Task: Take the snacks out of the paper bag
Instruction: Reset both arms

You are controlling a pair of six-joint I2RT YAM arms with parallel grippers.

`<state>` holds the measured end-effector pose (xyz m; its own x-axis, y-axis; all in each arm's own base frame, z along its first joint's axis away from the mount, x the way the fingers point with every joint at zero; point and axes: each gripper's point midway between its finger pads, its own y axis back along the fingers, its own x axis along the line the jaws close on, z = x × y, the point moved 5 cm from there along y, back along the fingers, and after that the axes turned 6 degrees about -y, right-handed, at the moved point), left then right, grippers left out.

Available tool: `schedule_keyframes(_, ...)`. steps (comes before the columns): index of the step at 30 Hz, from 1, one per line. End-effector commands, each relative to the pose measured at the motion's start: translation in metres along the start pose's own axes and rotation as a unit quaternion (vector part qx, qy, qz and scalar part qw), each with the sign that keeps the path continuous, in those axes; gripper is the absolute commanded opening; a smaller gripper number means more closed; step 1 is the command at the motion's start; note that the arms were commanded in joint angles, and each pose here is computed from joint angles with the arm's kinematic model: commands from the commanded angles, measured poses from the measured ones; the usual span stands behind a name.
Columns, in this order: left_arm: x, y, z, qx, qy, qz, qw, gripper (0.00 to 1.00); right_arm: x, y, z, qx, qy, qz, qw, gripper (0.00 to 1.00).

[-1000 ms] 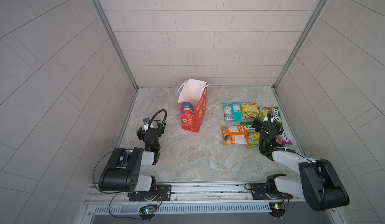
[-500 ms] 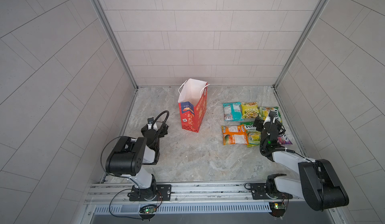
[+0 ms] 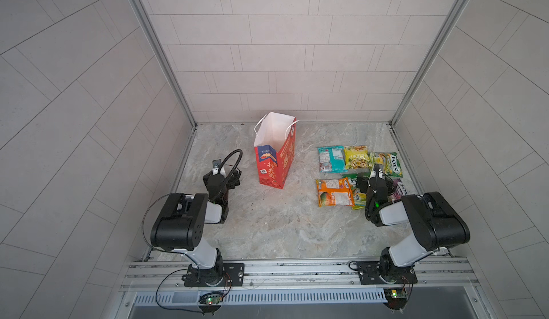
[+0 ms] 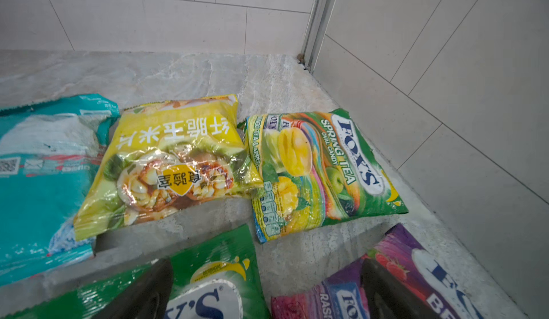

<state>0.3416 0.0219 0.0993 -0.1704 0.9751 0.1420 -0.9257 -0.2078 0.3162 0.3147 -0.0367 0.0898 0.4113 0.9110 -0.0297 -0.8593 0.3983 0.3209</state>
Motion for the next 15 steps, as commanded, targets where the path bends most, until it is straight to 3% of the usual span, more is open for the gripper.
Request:
schedule_keyframes(1, 0.004, -0.005, 0.007, 0.013, 0.003, 0.021, 1.000, 1.00, 0.003, 0.003, 0.022, -0.059, -0.014, 0.020, 0.998, 0.99)
schedule_keyframes(4, 0.004, -0.005, 0.007, 0.012, 0.003, 0.020, 1.000, 1.00, 0.003, 0.003, 0.022, -0.060, -0.016, 0.029, 0.998, 0.99)
schedule_keyframes(8, 0.004, -0.005, 0.007, 0.012, 0.003, 0.020, 1.000, 1.00, 0.025, -0.015, 0.024, 0.009, 0.031, 0.077, 0.997, 1.00)
schedule_keyframes(15, 0.003, -0.005, 0.007, 0.012, 0.003, 0.019, 1.000, 1.00, 0.028, -0.013, 0.023, -0.011, 0.036, 0.088, 0.995, 0.99)
